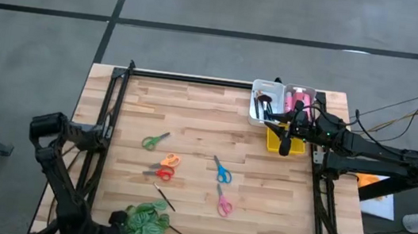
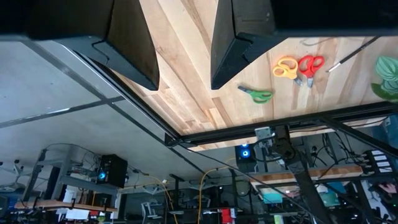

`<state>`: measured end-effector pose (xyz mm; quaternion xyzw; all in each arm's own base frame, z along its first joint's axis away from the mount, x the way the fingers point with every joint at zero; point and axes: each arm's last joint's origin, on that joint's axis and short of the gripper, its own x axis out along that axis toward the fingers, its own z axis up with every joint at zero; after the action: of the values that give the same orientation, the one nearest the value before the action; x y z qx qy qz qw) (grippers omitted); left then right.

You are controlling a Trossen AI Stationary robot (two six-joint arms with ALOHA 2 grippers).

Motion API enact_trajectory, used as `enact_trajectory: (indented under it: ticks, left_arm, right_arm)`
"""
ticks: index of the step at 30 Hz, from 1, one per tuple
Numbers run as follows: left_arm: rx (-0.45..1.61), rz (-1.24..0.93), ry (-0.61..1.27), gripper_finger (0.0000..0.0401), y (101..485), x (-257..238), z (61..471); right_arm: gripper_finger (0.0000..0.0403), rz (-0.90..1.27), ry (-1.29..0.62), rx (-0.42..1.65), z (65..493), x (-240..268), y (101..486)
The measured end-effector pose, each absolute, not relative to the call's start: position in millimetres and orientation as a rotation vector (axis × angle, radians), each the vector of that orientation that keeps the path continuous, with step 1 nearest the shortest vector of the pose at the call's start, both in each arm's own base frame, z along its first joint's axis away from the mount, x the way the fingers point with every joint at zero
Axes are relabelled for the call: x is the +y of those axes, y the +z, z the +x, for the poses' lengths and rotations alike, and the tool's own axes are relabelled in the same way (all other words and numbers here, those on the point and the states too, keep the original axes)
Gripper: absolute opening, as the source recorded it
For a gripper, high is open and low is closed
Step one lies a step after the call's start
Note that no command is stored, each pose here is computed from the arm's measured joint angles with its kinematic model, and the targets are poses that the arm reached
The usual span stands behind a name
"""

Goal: Pick & Place Paint Supplies
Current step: Put the black paint brush into the white bin

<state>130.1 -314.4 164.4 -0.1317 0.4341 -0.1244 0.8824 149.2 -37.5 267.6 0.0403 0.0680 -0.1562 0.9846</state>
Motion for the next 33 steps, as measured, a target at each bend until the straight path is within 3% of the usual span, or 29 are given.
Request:
enact_trajectory:
  ticks: [8, 23, 33]
  left_arm:
    - [0.811, -0.271, -0.322, 0.0003, 202, -302, 132]
    - [0.738, -0.24, -0.255, 0.0003, 265, -238, 145]
    - [0.859, -0.232, -0.188, 0.0003, 271, -178, 193]
  right_arm:
    - [0.0144, 0.081, -0.314, 0.137, 149, -37, 268]
    - [0.0144, 0.081, -0.315, 0.136, 149, -38, 268]
    - [0.0144, 0.081, -0.314, 0.136, 149, -37, 268]
